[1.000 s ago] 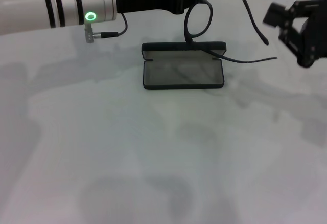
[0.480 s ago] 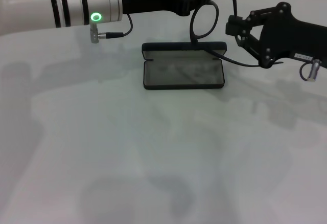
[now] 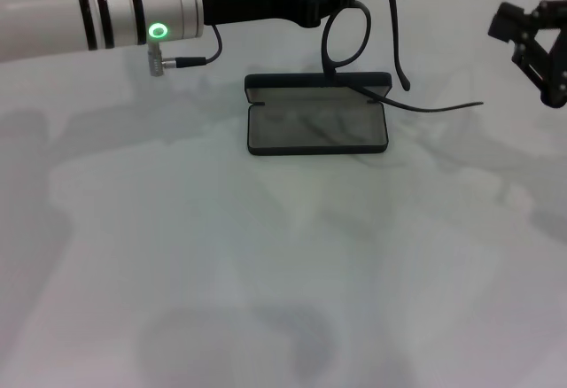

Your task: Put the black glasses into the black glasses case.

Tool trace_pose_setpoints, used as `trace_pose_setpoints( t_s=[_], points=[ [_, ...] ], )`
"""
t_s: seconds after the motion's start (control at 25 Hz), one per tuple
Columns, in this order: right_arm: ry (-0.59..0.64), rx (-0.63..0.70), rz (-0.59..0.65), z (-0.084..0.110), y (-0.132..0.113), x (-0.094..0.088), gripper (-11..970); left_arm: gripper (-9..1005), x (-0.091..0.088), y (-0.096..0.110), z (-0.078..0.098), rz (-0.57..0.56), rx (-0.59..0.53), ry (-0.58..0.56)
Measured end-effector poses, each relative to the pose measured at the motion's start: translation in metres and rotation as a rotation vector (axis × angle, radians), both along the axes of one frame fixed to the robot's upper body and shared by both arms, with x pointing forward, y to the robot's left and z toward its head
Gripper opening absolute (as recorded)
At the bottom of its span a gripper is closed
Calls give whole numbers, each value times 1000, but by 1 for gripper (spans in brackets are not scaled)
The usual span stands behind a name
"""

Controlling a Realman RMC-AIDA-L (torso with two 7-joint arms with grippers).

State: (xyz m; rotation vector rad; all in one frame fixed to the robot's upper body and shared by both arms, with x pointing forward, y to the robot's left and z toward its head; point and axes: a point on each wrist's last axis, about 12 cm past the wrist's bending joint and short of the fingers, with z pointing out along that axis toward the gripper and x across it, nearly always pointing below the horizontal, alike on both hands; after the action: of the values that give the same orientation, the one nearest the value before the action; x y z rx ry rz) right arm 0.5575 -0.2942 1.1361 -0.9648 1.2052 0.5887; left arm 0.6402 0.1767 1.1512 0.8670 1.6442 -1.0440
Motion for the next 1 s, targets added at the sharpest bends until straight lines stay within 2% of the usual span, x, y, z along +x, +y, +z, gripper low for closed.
trace_pose_setpoints(
  t_s=[0.16, 0.36, 0.52, 0.8, 1.0],
  points=[
    [123, -99, -24, -14, -2, 6, 58, 114, -1, -1, 1, -10, -5, -3],
    [232, -263, 122, -29, 31, 14, 57, 114, 0, -7, 3, -23, -9, -7],
    [221, -304, 184, -30, 53, 18, 57, 114, 0, -10, 4, -30, -11, -9],
    [160, -224, 253, -15, 57, 14, 56, 114, -1, -10, 2, -25, -11, -6],
    [116, -158, 226, -8, 48, 12, 56, 114, -1, -9, 1, -23, -10, -4]
  ],
)
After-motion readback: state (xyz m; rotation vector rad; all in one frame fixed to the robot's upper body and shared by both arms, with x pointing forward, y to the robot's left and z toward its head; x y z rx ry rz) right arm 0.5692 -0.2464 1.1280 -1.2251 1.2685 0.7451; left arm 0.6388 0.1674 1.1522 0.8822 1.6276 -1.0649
